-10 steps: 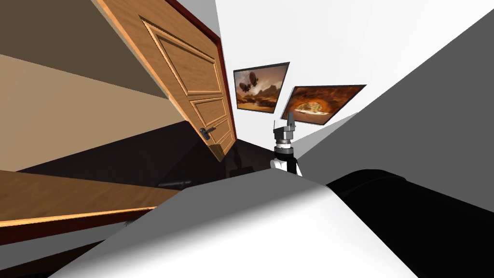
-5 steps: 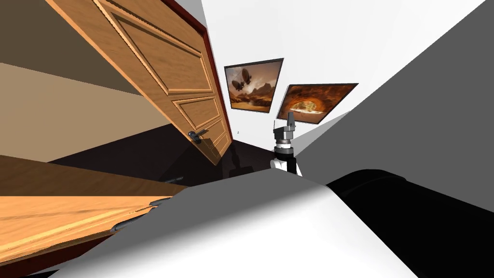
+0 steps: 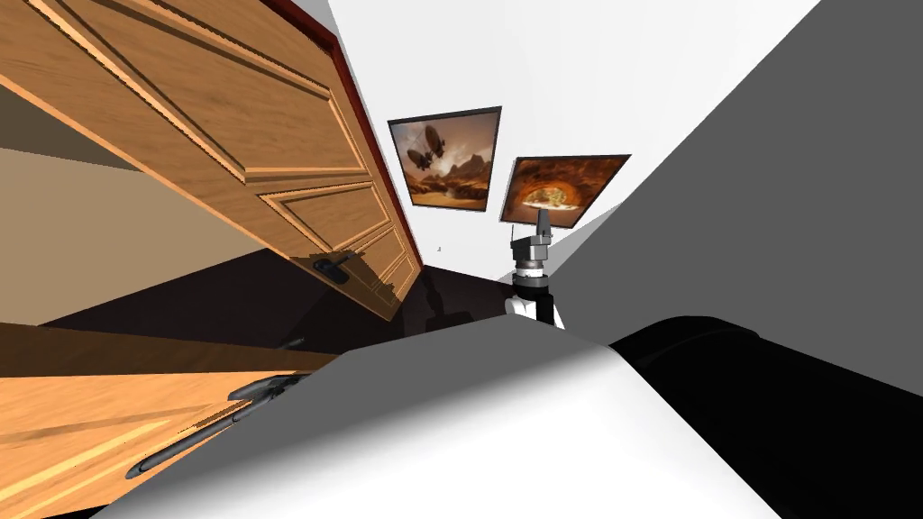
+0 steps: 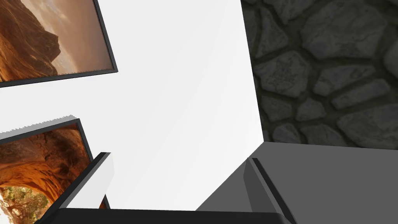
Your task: Pull the door open
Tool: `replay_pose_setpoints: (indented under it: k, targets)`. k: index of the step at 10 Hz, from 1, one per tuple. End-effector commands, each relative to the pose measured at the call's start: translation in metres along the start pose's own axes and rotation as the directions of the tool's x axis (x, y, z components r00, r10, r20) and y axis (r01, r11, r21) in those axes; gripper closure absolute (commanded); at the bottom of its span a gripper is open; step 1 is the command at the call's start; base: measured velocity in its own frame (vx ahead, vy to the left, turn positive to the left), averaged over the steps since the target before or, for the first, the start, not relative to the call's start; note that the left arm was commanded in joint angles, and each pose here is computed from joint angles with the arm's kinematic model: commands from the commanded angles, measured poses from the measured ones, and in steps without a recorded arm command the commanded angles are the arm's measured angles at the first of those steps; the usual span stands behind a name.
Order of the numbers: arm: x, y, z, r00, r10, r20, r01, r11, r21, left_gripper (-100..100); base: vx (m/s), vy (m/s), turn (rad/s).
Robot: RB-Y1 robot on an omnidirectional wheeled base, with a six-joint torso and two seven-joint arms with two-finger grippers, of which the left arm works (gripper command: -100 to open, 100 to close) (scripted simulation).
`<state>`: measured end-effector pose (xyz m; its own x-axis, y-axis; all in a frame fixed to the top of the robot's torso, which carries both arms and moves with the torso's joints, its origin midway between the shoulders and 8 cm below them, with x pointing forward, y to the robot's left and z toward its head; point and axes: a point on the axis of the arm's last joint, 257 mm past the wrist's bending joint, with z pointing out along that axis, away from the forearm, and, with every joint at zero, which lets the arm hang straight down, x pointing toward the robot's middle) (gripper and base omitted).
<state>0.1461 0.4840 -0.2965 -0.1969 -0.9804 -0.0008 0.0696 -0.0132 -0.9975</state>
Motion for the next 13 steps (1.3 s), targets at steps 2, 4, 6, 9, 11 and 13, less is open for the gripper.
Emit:
replay_pose_setpoints:
  k: [2,4,6,9,11,13]
  targets:
    - [-0.02,-0.001,-0.0161,0.9969,0.002,0.079,-0.001,0.9998,-0.019,-100,-0.01,-0.03,0.19]
    - [-0.04,-0.003,-0.0353,0.9866,0.007,0.163,-0.001,0.9992,-0.039,-100,-0.053,0.024,0.23]
    - [-0.06,-0.006,-0.0563,0.9692,0.014,0.246,0.0,0.9984,-0.056,-100,-0.06,0.008,0.24]
    - [-0.077,-0.009,-0.0759,0.9484,0.022,0.316,0.001,0.9976,-0.07,-100,-0.029,-0.007,0.147]
    - [-0.082,-0.008,-0.0678,0.9492,0.021,0.314,0.0,0.9977,-0.067,-100,0.06,-0.002,-0.028]
    - [-0.09,-0.008,-0.0633,0.9445,0.022,0.328,0.0,0.9978,-0.067,-100,0.235,0.004,-0.084]
